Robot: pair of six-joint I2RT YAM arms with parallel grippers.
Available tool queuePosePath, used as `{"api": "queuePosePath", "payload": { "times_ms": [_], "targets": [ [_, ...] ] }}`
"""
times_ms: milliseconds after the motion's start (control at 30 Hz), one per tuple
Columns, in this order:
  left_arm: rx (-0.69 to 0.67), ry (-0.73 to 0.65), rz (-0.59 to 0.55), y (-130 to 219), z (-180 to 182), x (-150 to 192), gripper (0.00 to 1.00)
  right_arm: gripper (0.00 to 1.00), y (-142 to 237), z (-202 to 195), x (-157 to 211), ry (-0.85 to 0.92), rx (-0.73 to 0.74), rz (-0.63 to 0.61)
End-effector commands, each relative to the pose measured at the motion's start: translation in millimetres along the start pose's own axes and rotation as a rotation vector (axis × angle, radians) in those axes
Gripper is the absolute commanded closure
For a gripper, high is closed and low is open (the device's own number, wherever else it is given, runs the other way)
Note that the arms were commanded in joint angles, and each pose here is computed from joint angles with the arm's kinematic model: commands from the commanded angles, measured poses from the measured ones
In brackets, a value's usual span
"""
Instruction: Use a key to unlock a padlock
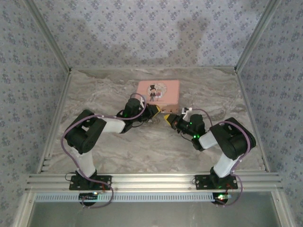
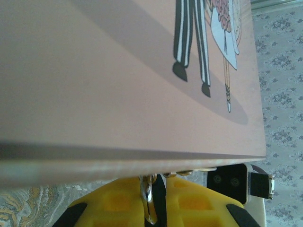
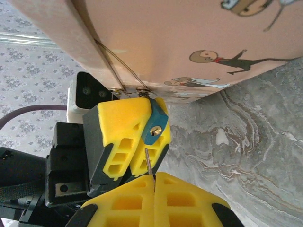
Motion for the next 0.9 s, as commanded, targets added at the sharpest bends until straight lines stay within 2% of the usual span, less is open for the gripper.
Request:
{"api": "queuePosePath", "payload": {
  "times_ms": [0, 867],
  "targets": [
    [0.115, -0.002, 0.009, 8, -29, -1, 0.93, 1.0, -9, 8, -4, 0.009, -0.053, -0.004],
    [0.127, 0.003, 0.023, 9, -26, 2, 0.93, 1.0, -19, 3, -3, 0.008, -0.053, 0.024]
  ]
}}
Point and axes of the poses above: each hand's point on the last joint's axis, 136 mm out from that joint toward the fingers, its own y axis back along the fingers, its own z axis along the line the jaws close on, x = y × z, the point moved 6 cm from there along y, back along the fingers, and after that the axes turned 1 degree about -y, right-handed, at the moved point
